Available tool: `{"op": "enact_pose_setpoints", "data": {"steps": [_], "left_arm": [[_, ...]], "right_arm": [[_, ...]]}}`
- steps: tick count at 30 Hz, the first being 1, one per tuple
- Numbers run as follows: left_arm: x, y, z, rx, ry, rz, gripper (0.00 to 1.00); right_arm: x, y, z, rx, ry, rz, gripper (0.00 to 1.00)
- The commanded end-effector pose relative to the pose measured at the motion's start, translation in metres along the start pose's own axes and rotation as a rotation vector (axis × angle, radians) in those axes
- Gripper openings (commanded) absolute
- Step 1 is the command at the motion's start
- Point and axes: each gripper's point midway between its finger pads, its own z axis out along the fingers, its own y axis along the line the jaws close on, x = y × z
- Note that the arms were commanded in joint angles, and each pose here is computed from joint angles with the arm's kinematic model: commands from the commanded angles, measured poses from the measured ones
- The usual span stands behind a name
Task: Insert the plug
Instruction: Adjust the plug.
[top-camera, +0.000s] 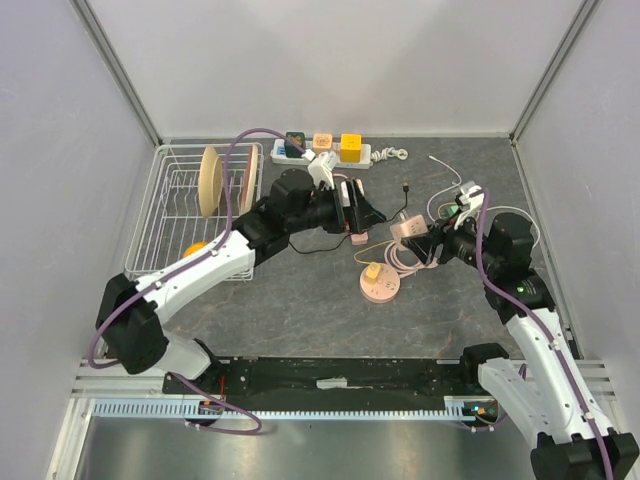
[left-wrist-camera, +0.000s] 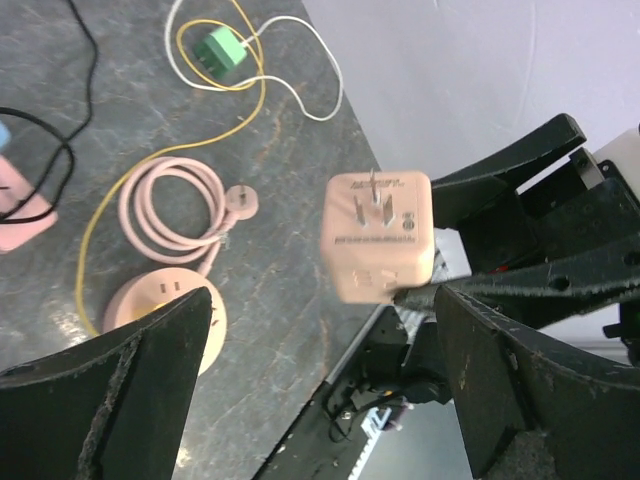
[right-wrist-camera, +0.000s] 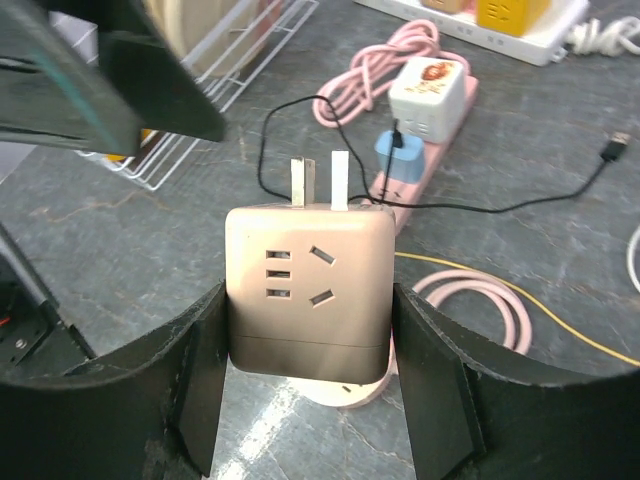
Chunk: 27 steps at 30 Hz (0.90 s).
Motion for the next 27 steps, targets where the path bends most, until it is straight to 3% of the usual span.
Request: {"op": "enact_pose_setpoints", "data": {"steps": [1,23,27], "left_arm": [[-0.018,-0.046,0.007,0.177,0.003,-0.065,1.00],[0.015,-0.037,0.036,0.156,0.152,-0.074,0.99],[0.018,-0.043,0.038,0.185,0.181,-0.083,0.93]], "right_arm": [[-0.039,0.035,-0.006,-0.149,-0.119,-0.128,0.26],[-0.043,0.049,0.012,-0.216,-0.121,-0.159,0.26],[-0.041,0.049,0.014,-0.217,-0.121,-0.162,0.27]]}}
